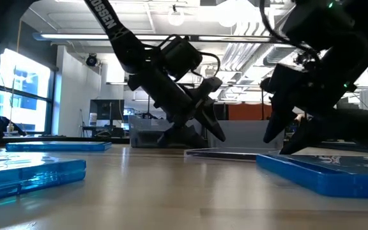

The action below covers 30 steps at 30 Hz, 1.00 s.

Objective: Pick & place jewel cases by type
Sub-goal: Put the top black CD case into the left black bin

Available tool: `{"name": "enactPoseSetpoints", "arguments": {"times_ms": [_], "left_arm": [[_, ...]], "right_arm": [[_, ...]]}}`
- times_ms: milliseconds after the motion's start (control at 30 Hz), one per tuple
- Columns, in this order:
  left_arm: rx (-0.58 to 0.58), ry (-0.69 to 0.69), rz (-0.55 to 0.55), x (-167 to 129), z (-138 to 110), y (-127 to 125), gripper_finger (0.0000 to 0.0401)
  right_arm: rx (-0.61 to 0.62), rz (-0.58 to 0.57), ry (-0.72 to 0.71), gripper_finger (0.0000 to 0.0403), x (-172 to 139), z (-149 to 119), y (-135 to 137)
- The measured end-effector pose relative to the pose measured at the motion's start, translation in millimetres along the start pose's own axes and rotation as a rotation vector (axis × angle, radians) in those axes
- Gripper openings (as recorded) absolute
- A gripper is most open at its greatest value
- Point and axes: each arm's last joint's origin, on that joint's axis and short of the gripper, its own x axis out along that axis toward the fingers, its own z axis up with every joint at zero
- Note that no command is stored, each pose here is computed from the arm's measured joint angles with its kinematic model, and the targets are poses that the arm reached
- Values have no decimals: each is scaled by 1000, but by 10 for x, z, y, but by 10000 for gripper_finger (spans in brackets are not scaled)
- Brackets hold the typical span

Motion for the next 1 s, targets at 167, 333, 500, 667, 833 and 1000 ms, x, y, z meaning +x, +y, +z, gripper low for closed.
{"name": "enactPoseSetpoints", "arguments": {"times_ms": [167,333,500,667,833,1000], "left_arm": [[91,43,28,-18,126,-143,190],[176,122,158,-120,246,-310,190],[223,151,215,-228,369,-459,190],[275,144,266,-330,468,-574,190],[296,172,316,-403,501,-620,190],[313,224,415,-503,509,-636,188]], "right_arm": [[-11,-22,-58,197,-28,69,26],[16,-67,-50,197,-35,69,11],[2,-148,-39,197,-39,75,-16],[42,-157,-100,197,-58,195,-71],[27,-229,-119,197,-105,351,-169],[70,-230,-144,197,-111,477,-337]]}}
